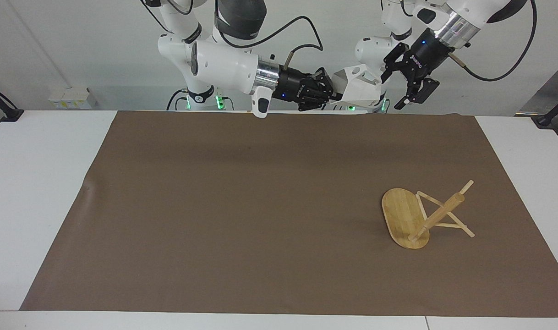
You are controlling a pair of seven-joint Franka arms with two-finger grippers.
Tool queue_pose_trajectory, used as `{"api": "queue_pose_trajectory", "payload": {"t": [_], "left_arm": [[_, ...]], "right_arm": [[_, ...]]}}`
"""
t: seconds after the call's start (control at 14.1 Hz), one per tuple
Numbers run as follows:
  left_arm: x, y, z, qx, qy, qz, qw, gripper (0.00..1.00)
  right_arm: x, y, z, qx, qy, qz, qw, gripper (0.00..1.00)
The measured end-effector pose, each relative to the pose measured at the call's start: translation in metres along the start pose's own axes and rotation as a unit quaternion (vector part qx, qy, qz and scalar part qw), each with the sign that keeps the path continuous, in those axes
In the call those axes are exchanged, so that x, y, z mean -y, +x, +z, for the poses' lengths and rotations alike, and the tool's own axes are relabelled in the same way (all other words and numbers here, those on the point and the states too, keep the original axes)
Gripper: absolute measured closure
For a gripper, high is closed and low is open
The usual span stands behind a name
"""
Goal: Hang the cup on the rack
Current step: 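Carry the cup to the left gripper while the left gripper grasps it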
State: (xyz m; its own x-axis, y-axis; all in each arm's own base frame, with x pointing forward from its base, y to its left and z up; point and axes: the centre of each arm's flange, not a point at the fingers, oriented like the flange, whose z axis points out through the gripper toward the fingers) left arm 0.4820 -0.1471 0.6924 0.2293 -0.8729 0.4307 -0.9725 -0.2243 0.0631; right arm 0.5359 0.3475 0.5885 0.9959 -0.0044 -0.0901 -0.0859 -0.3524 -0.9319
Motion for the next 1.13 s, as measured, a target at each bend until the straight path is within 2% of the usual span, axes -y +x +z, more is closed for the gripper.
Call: {"api": "queue_pose_trajectory", "payload": {"t": [0.5,1.13], "left_arm": [[-0.016,0.045,0.02,-0.016,0.02,-0.007,1.0,0.0],[-0.001,0.039,0.038,-0.012,0.013,-0.02,1.0,0.0]], "right_arm": [[-0.005,0.0,0.002,0.001,-0.006,0.002,1.0,0.96],[-0.009,0.001,0.001,-0.001,-0.009,0.004,1.0,0.96]]}}
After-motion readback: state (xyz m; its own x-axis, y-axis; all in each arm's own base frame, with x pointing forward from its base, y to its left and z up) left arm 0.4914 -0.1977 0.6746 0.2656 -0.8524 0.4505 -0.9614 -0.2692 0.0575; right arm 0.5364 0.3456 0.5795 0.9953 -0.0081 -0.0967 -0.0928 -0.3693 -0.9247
